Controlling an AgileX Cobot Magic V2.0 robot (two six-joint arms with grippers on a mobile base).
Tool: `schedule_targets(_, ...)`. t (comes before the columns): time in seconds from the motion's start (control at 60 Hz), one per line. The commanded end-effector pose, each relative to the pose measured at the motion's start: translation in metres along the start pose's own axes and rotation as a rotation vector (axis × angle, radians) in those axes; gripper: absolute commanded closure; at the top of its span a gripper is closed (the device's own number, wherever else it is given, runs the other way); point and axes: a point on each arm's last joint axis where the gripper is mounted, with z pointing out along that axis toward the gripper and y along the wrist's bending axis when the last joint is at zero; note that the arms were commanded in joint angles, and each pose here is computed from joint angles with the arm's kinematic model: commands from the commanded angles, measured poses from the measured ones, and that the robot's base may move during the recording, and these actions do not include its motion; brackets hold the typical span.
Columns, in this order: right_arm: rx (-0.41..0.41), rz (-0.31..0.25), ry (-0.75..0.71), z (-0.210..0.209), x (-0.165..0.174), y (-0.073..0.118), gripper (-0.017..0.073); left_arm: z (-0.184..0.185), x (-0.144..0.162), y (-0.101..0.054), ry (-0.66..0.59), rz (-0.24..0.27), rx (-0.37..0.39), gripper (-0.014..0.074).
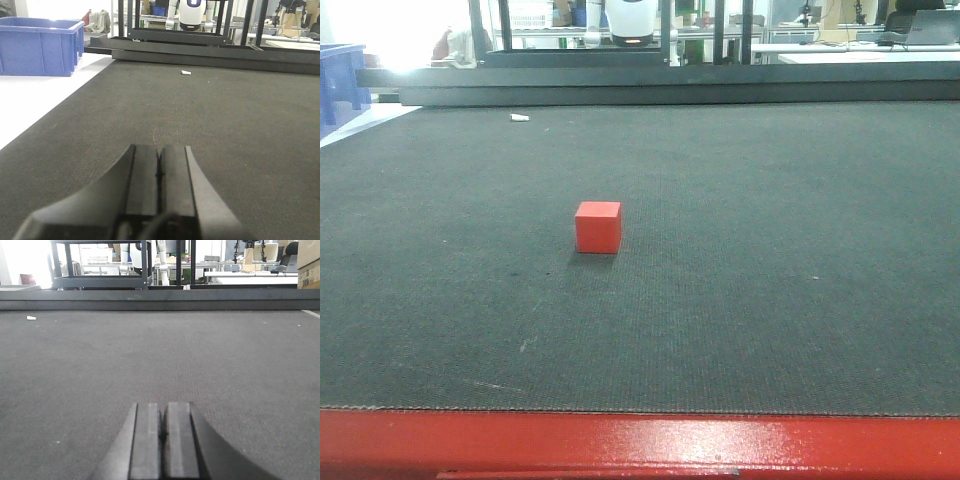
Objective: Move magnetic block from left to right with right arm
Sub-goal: 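Lower the right gripper over the red cube on the table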
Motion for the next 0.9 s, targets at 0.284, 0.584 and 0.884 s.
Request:
schedule_targets(0.284,-0.016,-0.008,-0.250,-0.015,-0.100,0.008,0.0473,-0.001,-0.006,0.000,-0.096,-0.009,0.008,0.0710)
schedule_targets(0.584,-0.099,0.001,-0.064,0.040,-0.154,0.021,0.0102,-0.001,-0.006,0.000,-0.096,-0.009,0.008,0.0710)
schedule_targets(0.884,-0.346,-0.033,0.278,0.128,-0.180,0.080,-0.0065,-0.001,-0.006,0.000,-0.096,-0.009,0.008,0.0709)
